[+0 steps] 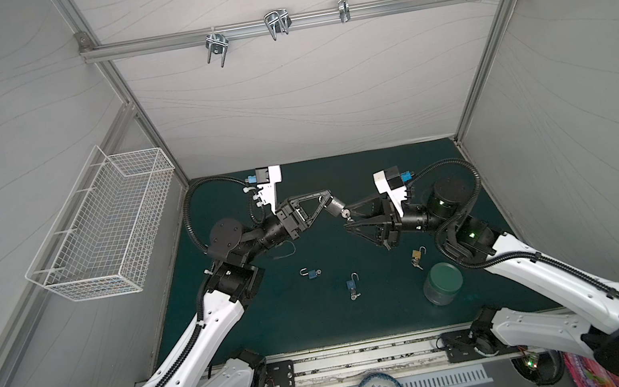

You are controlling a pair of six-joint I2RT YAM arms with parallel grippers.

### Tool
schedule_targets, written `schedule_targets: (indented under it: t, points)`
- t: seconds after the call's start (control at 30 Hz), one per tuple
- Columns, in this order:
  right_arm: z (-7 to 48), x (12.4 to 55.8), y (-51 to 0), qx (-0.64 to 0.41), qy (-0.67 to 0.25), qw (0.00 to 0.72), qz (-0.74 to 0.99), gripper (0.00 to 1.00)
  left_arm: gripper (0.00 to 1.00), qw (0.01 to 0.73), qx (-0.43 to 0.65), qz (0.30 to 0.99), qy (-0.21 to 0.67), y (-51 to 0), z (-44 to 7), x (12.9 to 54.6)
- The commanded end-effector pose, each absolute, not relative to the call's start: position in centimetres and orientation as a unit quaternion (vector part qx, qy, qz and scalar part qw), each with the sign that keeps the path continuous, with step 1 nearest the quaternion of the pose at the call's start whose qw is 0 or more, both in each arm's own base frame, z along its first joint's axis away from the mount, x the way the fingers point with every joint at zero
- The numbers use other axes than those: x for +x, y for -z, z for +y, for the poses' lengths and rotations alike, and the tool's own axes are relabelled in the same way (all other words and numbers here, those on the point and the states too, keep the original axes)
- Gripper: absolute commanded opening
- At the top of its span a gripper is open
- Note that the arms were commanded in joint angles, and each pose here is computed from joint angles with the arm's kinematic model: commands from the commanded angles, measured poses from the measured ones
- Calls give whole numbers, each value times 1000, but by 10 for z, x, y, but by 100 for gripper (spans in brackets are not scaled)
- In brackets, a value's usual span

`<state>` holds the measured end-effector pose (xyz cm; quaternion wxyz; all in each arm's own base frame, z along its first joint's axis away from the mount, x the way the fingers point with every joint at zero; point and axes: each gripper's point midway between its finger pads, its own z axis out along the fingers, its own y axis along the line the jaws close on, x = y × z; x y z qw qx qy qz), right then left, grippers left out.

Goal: Lock with the key

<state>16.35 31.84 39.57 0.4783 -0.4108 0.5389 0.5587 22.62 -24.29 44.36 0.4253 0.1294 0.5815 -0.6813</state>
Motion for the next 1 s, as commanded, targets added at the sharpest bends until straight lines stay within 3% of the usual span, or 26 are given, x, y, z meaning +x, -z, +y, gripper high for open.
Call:
schedule_targets:
  t: [0.0,0.67,0.97]
  points:
    - [318,155,-416,-425,-570,491,504,50,0,446,149,537,700,-469,-237,216]
    - [314,153,-417,-416,-570,487,515,0,0,443,147,519,716,-484,-235,227]
    - [303,145,-419,-420,-554,489,527,0,0,441,147,514,721,-494,-231,230]
